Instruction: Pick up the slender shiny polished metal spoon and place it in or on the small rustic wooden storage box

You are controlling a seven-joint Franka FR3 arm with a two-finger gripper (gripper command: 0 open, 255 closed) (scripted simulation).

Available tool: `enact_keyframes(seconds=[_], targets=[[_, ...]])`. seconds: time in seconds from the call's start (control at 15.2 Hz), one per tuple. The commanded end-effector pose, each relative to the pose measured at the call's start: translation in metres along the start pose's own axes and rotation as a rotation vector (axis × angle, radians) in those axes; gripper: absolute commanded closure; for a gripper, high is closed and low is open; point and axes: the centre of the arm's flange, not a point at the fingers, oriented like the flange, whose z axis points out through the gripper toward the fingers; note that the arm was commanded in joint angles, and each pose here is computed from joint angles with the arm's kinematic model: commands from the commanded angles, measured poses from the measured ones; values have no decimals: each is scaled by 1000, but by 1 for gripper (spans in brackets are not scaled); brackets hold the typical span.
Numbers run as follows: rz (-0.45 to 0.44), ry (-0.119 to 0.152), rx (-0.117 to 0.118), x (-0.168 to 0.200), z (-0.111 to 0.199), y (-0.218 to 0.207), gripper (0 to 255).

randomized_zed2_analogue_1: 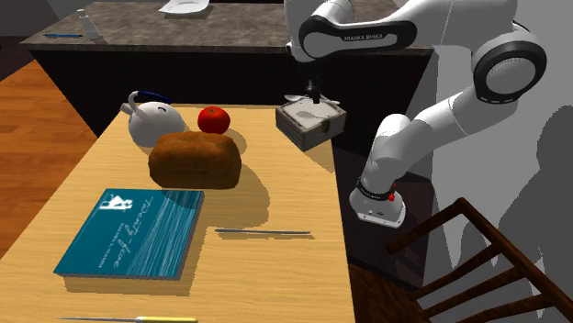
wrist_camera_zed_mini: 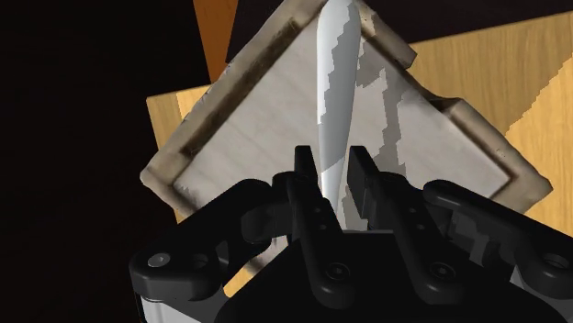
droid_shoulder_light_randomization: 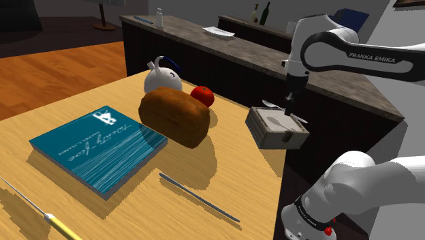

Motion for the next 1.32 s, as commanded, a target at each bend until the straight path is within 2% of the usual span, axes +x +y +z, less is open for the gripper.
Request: enact_keyframes(seconds=[0.0,0.26,0.79,0.86,1.19,1.25], targets=[[0,1,0,2,11,-1,255],[0,1,0,7,30,-3,255],[0,0,0,7,30,-3,255],[0,0,0,7,30,-3,0],[0,0,0,7,30,-3,0],[0,1,0,7,17,-3,0]])
